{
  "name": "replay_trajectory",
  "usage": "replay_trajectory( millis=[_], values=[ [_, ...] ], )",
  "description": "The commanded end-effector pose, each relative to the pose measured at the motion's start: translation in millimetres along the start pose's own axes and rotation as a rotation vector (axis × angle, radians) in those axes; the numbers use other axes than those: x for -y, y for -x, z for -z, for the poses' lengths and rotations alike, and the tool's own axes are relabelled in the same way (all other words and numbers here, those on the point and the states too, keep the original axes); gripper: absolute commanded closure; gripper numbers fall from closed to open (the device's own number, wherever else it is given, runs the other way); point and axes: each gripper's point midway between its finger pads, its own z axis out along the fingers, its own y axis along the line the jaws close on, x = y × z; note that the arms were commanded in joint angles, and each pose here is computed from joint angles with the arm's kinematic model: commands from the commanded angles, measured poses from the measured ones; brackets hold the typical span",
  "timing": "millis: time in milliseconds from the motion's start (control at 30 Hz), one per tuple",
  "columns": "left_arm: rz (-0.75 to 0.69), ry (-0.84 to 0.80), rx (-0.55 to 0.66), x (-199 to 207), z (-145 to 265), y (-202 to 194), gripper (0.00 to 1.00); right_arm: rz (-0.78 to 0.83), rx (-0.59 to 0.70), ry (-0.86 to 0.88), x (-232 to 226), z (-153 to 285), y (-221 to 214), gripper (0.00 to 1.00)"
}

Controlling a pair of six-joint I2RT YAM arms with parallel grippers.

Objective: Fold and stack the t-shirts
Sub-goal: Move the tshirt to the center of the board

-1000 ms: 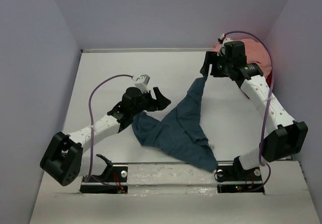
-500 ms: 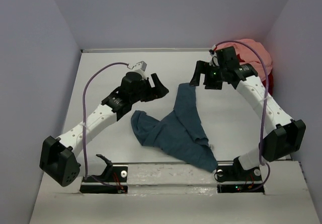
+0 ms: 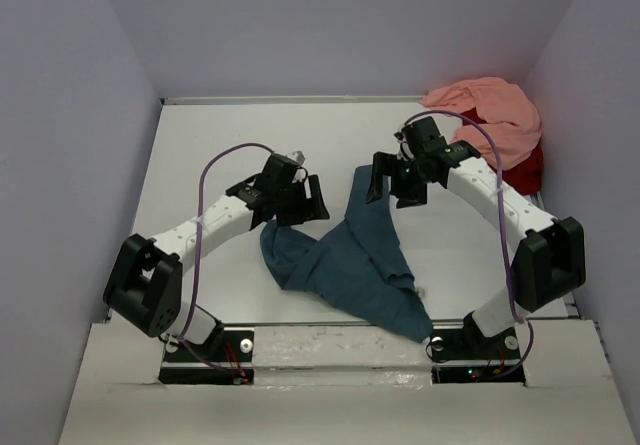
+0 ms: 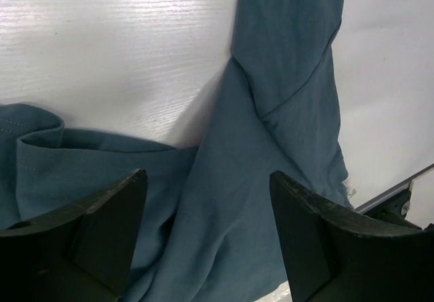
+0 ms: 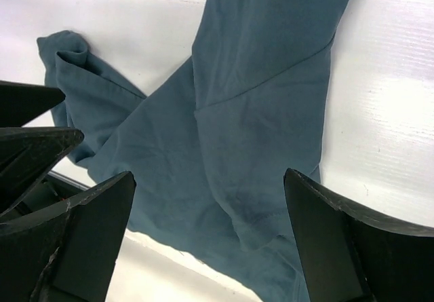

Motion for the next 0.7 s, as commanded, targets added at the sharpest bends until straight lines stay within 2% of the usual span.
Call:
replay_trajectory(
  millis=[0,267,500,567,633,667],
  values=[
    [-0.014,-0.052,-0.085,0,-4,-20,0.19,-0.007,-0.020,-0.005,7,-18,-3,0.05],
    [-0.051,0.022,-0.253,-27,-17,-56,0.19,-0.058,-0.076,0.018,14,-54,-17,0.06],
    [-0.065,0.022,-0.305,-34,-20,-70,0.21,-0.057,-0.086,0.011,18,-72,-18,0.08],
    [-0.071,0.008,-0.340,-35,-22,-78,0.27,-0.054,-0.100,0.011,16,-79,-21,0.10],
    [-0.076,-0.010,-0.371,-36,-22,-86,0.48,-0.044,-0.121,0.017,8,-86,-28,0.12],
    [-0.081,-0.011,-0.372,-35,-22,-86,0.52,-0.046,-0.117,0.019,8,-87,-27,0.13]
  ],
)
